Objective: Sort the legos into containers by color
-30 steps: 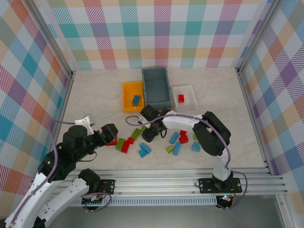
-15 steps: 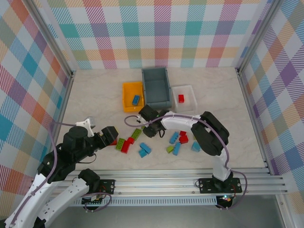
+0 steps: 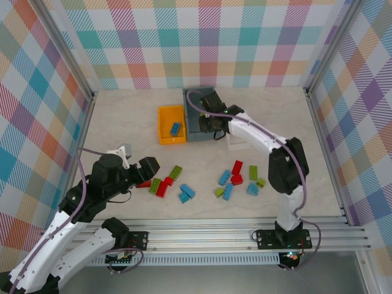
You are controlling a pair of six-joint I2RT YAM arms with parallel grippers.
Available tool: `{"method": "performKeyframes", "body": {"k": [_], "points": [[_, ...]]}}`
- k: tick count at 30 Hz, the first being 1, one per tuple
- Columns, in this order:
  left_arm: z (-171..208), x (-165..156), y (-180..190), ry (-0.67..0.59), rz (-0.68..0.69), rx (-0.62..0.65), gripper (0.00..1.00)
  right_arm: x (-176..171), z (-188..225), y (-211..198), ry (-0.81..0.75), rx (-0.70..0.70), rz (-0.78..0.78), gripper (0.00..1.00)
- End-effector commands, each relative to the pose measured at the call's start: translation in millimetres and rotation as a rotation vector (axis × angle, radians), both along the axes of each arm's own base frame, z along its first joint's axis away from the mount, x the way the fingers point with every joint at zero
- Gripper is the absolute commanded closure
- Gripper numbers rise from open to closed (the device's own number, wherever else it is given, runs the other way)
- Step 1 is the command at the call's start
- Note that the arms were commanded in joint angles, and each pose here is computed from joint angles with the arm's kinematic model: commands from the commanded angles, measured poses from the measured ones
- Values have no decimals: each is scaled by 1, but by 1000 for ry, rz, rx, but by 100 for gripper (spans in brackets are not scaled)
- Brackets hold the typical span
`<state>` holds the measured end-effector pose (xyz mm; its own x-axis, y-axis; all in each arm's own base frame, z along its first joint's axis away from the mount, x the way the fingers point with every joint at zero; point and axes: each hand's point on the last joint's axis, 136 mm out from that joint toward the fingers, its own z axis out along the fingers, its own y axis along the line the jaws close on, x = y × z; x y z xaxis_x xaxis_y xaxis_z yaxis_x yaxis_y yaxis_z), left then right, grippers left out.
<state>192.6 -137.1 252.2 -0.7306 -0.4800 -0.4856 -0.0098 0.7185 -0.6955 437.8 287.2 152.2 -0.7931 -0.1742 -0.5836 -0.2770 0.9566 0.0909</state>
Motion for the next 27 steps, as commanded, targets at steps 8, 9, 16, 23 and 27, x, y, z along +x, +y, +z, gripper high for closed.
{"method": "performKeyframes", "body": {"k": [8, 9, 16, 23, 27], "points": [[8, 4, -7, -39, -33, 6, 21, 25, -49, 3, 196, -67, -132, 56], [6, 5, -7, -35, -34, 12, 21, 26, -47, 4, 193, -64, -132, 54], [-14, 7, -12, 27, -59, 63, 21, 19, 4, 4, 111, -9, -117, 41], [-38, 21, -24, 99, -130, 184, 22, -18, 94, 2, -84, 86, -44, 49], [-80, 40, -39, 202, -252, 368, 23, -82, 118, 4, -173, 242, 102, 45]]}}
